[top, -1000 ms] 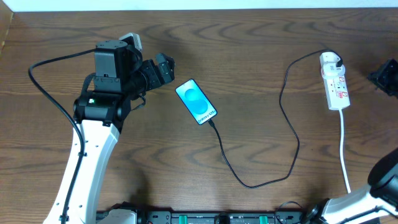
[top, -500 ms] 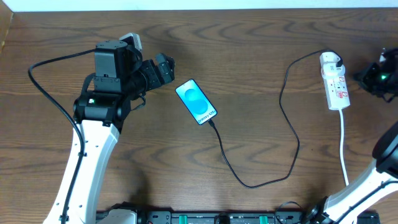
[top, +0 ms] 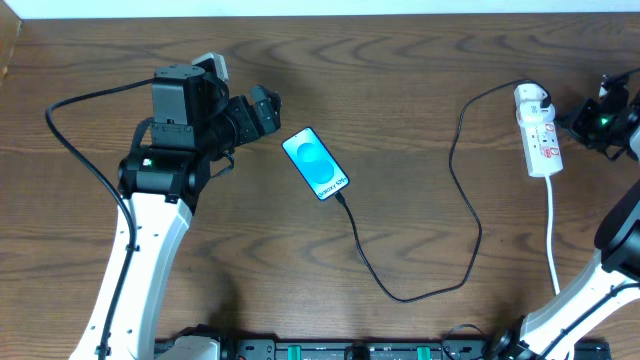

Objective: Plug charger to phone and switch on socket
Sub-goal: 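Move the right gripper to the power strip's orange switch by the charger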

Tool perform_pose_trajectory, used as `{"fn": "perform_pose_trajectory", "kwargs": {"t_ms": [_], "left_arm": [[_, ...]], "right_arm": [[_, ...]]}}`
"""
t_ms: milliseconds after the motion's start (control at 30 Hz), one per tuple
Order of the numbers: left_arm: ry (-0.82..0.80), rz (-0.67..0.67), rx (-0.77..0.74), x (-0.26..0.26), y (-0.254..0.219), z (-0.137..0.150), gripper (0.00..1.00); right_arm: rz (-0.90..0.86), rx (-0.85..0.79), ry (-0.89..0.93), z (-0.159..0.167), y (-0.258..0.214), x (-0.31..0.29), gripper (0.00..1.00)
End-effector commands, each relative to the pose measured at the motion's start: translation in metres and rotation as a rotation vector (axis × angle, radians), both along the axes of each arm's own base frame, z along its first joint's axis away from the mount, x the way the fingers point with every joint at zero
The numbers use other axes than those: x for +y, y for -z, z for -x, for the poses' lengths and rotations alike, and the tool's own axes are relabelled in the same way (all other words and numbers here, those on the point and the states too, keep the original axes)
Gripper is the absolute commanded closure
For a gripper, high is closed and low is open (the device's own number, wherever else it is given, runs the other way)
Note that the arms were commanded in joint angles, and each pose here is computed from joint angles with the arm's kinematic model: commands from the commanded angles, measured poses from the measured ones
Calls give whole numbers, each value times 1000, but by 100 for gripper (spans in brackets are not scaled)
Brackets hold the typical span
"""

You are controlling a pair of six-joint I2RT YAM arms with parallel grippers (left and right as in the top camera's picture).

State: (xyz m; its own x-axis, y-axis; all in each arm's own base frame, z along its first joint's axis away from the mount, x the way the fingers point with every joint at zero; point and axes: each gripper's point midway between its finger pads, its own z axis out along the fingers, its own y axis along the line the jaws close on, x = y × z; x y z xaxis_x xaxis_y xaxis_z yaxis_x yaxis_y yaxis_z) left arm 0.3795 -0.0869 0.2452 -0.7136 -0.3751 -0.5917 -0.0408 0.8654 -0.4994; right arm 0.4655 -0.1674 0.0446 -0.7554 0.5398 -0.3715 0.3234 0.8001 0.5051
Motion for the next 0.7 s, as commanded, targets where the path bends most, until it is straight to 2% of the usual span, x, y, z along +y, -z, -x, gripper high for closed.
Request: {"fn": "perform_pose_trajectory", "kwargs": {"t_ms": [0,667], "left_arm": [[-8,-13,-28,3,-10,-2,0],[-7,-13,-28,3,-10,-2,0]], "right_arm": [[25,-5,-18,-6,4,0,99],[6,39,-61,-5,23,18,99]]}}
